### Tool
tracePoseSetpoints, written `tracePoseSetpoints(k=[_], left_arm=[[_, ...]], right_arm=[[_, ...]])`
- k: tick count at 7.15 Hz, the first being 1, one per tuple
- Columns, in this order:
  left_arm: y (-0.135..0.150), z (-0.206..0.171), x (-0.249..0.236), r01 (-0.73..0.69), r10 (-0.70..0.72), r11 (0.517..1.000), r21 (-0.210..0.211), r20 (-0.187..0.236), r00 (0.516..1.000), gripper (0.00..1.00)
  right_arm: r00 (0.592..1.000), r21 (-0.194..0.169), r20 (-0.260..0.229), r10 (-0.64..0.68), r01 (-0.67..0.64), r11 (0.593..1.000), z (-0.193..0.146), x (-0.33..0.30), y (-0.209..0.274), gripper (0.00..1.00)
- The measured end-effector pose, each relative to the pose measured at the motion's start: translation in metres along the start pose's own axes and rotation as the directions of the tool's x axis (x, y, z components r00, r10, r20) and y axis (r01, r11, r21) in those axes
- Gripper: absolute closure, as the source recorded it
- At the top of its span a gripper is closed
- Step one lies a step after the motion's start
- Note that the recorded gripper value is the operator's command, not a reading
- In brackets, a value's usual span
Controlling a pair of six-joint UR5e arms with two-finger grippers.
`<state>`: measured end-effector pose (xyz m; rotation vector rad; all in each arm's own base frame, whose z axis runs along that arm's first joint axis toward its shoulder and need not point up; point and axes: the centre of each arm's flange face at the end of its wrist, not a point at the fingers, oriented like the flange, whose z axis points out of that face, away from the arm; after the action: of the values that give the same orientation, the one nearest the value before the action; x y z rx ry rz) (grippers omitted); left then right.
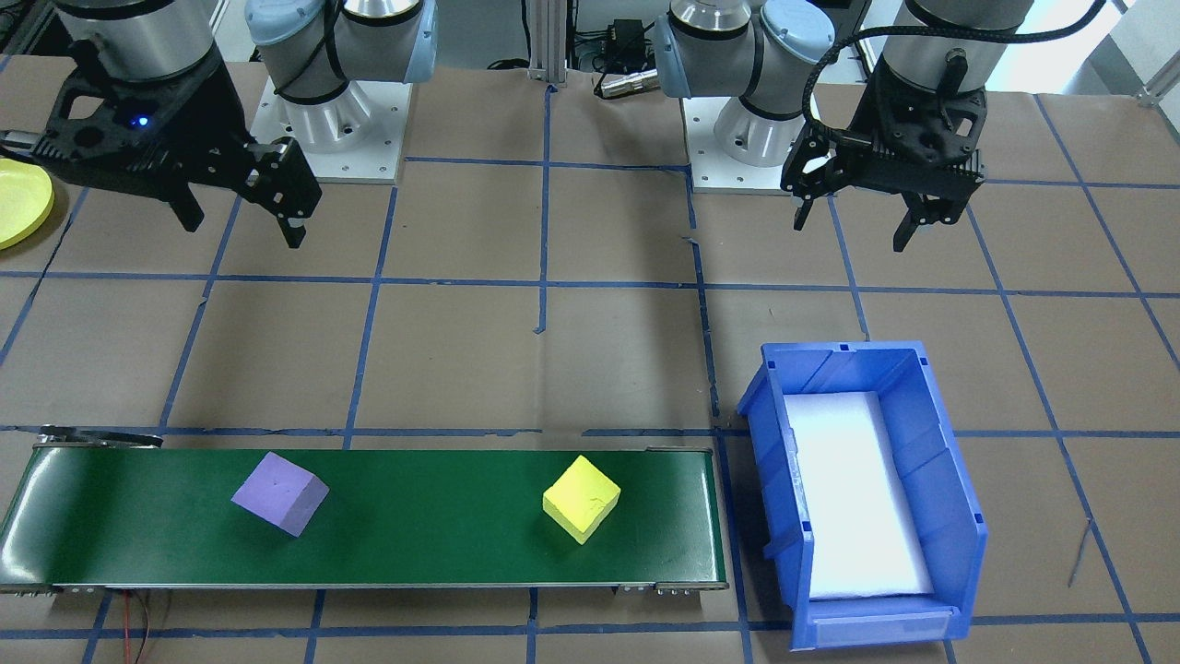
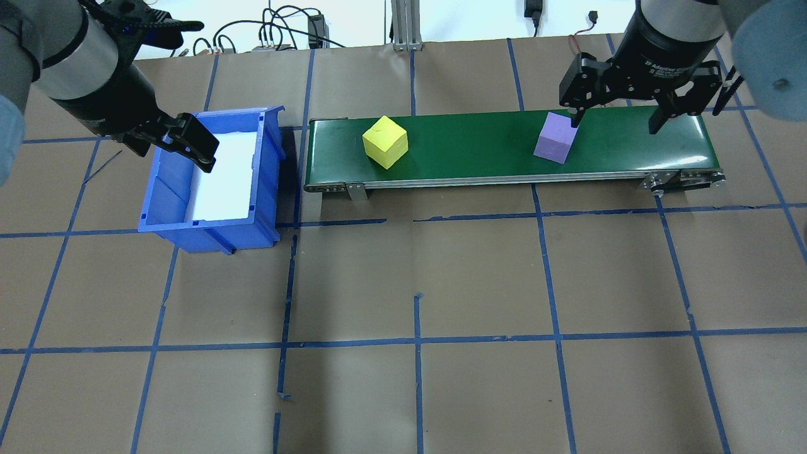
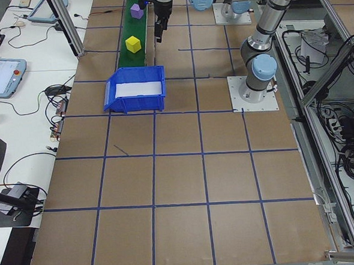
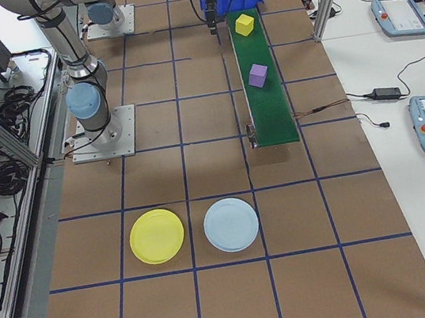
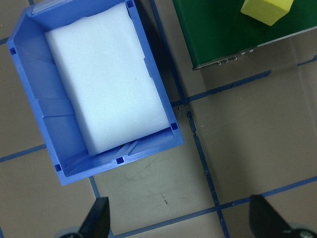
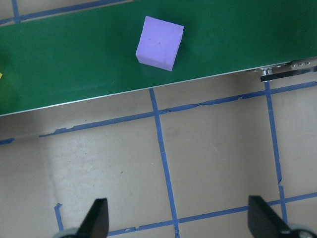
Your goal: Move block left to right into plate
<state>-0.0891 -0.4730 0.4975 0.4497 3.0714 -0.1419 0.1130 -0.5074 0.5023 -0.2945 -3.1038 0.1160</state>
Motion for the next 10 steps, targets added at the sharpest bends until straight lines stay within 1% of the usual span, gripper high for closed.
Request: tracePoseSetpoints(k=[1,2,4,6,7,8,10], left_arm=[[0.001,0.001,-0.002,-0.002,0.002,1.000,-0.004,0.002,1.000,0.00],[0.002,0.001,-0.004,-0.001,0.001,1.000,-0.005,0.003,1.000,0.00],[0.002,0.003,-0.005,0.003,-0.003,1.000,-0.008,0.001,1.000,0.00],[0.002,0.003,-0.006,0.005,-0.005,1.000,-0.008,0.002,1.000,0.00],[0.002,0.003,-0.006,0.006,-0.006,1.000,-0.007,0.003,1.000,0.00],[0.002,0.003,-0.007,0.006,-0.006,1.000,-0.006,0.003,1.000,0.00],[0.002,0.003,-0.007,0.006,-0.006,1.000,-0.005,0.002,1.000,0.00]], right_arm=[[1.000,-0.024,-0.008,0.022,-0.022,0.999,0.019,0.007,-0.028,0.00],[0.999,-0.045,-0.013,0.033,-0.034,0.998,0.046,0.010,-0.056,0.00],[0.998,-0.036,-0.014,0.053,-0.053,0.998,0.103,0.012,-0.103,0.00],[0.994,-0.029,-0.012,0.104,-0.104,0.994,0.156,0.035,-0.141,0.00],[0.992,-0.033,-0.015,0.124,-0.124,0.992,0.182,0.047,-0.157,0.02],[0.990,-0.045,-0.020,0.141,-0.141,0.989,0.204,0.058,-0.168,0.03],[0.983,-0.077,-0.016,0.184,-0.184,0.980,0.237,0.079,-0.179,0.03]])
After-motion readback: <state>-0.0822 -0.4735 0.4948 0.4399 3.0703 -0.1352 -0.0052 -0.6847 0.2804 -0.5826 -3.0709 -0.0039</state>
